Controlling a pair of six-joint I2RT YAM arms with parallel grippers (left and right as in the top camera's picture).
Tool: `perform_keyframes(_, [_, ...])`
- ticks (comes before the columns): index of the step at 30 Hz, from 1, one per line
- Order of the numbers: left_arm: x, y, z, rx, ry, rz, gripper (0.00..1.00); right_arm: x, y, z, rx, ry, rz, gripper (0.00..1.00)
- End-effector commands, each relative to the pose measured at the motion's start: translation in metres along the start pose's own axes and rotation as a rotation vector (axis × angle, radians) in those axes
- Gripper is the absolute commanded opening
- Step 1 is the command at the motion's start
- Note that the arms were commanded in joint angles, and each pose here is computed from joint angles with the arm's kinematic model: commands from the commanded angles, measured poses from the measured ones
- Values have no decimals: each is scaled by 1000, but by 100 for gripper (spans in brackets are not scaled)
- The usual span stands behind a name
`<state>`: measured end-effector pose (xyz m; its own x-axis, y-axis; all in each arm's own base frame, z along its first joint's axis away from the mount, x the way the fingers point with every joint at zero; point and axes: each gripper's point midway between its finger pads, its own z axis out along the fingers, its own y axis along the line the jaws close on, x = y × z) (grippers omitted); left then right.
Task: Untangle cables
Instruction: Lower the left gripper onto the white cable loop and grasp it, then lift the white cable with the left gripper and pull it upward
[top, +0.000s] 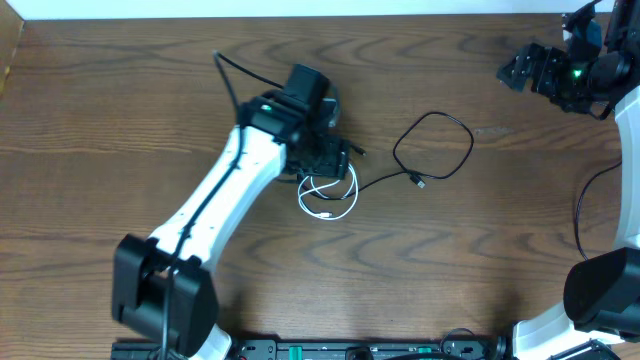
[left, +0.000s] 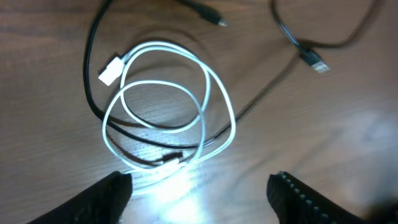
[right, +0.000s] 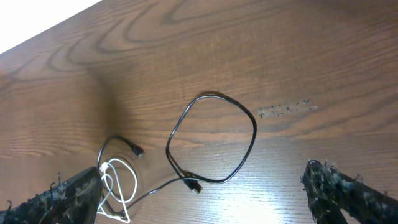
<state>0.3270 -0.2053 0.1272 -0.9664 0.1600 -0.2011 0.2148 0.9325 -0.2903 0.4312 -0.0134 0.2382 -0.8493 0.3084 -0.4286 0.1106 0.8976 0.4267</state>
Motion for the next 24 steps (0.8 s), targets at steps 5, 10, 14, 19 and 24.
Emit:
perform_keyframes(5, [-8,10,59,-165,-5,-136,82,4,1,0,4,12,1,99])
perform_keyframes(10, [-11,6,90,-165,6,-116,84,4,1,0,4,11,-10,99])
perform_keyframes(14, [-2,12,111,-189,56,-137,80,4,-4,0,28,9,-10,99])
perform_keyframes(19, [0,16,119,-202,65,-137,58,4,-4,0,30,12,-10,99])
perform_keyframes(24, [-11,27,115,-265,14,-109,19,5,-1,1,27,15,-15,99])
